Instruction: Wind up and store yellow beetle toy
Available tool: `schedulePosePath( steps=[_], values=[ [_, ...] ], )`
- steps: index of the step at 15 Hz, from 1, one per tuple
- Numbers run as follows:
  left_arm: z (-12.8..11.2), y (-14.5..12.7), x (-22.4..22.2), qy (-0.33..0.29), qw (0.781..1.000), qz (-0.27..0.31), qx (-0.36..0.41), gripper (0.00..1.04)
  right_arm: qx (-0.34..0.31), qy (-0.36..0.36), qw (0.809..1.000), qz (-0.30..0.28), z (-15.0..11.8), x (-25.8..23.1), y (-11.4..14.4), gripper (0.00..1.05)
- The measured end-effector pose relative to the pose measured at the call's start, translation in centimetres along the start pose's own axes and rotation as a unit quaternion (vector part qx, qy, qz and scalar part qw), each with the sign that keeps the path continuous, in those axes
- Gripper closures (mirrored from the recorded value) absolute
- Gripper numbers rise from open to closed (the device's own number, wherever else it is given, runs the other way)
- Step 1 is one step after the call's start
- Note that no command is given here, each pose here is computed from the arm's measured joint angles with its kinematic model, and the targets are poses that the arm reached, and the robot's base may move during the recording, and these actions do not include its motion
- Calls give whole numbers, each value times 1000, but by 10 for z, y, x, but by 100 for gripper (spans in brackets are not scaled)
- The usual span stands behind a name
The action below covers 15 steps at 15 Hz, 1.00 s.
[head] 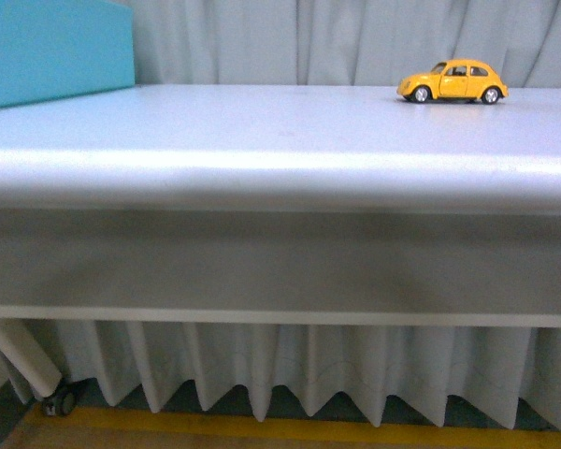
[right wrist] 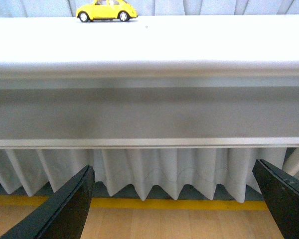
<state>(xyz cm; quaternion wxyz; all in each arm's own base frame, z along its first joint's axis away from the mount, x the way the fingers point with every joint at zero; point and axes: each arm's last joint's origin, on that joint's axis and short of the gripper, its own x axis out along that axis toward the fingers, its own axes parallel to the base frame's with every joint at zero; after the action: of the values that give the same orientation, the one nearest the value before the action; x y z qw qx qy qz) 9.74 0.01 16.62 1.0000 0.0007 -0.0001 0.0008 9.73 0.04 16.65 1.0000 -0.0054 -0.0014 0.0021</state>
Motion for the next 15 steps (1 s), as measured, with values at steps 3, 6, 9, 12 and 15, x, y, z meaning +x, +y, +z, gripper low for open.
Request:
schedulePosePath(
  steps=[3,6,9,12,15],
  values=[
    [0,0,0,0,1000,0,0,7,0,0,1000,0,0,0,0,7],
    [0,0,0,0,1000,-1,0,7,0,0,1000,-1,0,0,0,7],
    [0,0,0,0,1000,0,0,7,0,-1,1000,0,0,0,0,7],
    [0,0,0,0,1000,1,-1,7,0,-1,1000,0,0,0,0,7],
    [0,0,0,-1,1000,-1,-1,7,0,-2,1000,0,0,0,0,7]
  ],
)
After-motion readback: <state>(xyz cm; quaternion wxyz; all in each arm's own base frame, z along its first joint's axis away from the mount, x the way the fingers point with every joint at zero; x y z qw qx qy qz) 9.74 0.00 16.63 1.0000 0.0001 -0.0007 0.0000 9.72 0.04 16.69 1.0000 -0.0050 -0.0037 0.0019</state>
